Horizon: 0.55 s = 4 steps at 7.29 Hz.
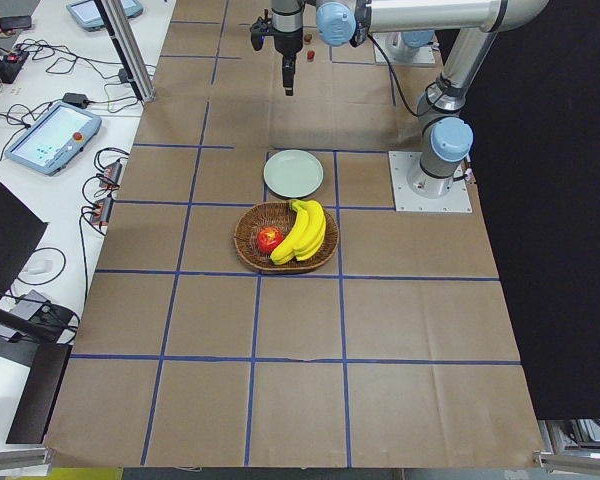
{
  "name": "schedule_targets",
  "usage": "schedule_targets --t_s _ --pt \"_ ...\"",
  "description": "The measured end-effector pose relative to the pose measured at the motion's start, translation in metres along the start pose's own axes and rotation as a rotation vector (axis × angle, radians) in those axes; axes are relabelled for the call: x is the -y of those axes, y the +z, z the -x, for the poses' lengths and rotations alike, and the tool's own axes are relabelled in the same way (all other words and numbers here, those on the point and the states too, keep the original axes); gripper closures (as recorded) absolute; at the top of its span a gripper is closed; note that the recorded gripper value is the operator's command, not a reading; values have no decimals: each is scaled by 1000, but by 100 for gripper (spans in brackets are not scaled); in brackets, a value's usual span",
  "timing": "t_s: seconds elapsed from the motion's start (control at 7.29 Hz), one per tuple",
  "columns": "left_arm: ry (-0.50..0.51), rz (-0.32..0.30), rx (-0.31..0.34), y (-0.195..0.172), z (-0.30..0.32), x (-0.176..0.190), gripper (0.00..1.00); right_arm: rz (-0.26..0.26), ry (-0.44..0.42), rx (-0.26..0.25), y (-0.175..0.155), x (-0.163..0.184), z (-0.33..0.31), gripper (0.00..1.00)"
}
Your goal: Collect all strawberries into plate
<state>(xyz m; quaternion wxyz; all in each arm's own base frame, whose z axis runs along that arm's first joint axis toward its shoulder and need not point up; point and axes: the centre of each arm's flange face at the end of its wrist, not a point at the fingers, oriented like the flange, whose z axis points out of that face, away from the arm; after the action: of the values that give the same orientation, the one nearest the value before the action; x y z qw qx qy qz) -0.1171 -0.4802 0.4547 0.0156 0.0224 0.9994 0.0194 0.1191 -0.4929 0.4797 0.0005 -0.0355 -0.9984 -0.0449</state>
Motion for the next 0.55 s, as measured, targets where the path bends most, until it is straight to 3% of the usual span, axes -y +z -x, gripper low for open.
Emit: schedule_targets --t_s 0.55 --pt "-3 2 1 -1 0 1 0 1 0 1 0 0 0 0"
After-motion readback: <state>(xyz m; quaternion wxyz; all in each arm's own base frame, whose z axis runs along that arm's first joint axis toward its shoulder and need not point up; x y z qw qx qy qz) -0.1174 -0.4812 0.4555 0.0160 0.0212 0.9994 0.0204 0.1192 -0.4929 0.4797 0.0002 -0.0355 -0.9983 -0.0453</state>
